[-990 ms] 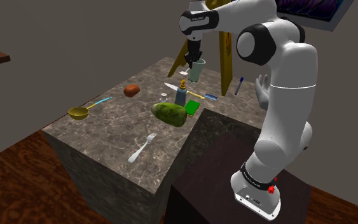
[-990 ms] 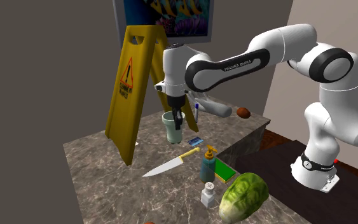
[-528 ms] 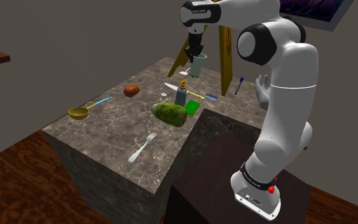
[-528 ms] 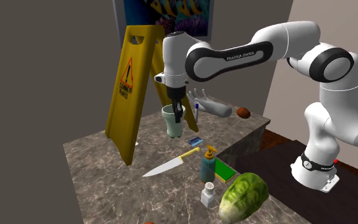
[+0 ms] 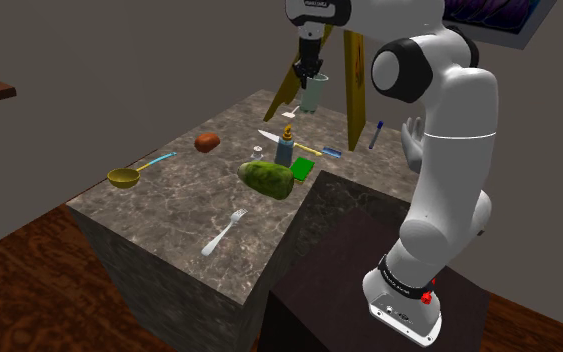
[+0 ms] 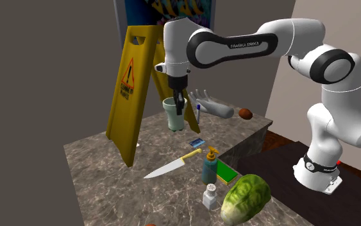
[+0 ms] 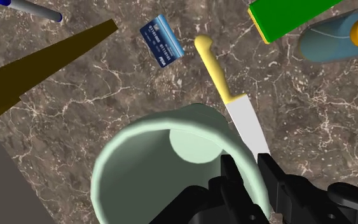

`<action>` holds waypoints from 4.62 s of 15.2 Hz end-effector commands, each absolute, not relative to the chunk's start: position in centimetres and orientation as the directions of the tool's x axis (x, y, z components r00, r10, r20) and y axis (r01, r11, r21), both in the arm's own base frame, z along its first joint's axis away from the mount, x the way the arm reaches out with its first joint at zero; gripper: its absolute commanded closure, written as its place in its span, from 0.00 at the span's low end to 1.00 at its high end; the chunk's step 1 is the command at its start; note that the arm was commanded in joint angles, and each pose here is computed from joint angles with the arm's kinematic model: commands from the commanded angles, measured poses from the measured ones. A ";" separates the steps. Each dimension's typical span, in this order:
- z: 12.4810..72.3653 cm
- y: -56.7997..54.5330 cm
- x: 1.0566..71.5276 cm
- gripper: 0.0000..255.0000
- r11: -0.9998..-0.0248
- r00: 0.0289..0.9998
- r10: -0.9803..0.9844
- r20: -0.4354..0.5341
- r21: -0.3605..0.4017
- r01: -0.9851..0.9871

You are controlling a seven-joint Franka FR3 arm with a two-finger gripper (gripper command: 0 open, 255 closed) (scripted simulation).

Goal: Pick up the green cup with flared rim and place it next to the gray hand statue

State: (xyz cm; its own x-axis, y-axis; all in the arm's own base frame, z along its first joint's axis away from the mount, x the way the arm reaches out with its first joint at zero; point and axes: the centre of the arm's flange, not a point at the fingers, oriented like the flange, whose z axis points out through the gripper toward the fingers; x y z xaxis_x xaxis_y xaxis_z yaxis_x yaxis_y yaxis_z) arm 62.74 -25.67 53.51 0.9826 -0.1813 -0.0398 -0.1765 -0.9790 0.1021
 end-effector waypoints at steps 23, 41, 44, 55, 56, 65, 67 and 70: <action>58.5 -35.8 47.4 1.00 -0.979 0.983 -0.181 -0.040 0.102 -0.176; 58.0 -48.4 28.5 1.00 -0.979 0.983 -0.181 -0.040 0.102 -0.176; 56.4 -48.4 28.5 1.00 -0.979 0.983 -0.181 -0.040 0.102 -0.176; 50.6 -48.4 28.5 1.00 -0.979 0.983 -0.181 -0.040 0.102 -0.176; 50.1 -48.4 28.5 1.00 -0.979 0.983 -0.181 -0.040 0.102 -0.176; 45.4 -48.4 28.5 1.00 -0.979 0.983 -0.181 -0.040 0.102 -0.176; 44.3 -48.4 28.5 1.00 -0.979 0.983 -0.181 -0.040 0.102 -0.176; 42.7 -48.4 28.5 1.00 -0.979 0.983 -0.181 -0.040 0.102 -0.176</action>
State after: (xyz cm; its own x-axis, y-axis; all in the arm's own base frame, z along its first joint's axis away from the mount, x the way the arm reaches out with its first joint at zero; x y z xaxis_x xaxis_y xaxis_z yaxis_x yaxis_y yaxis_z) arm 28.58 -48.44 43.28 0.9826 -0.1813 -0.0404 -0.1765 -0.9791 0.1014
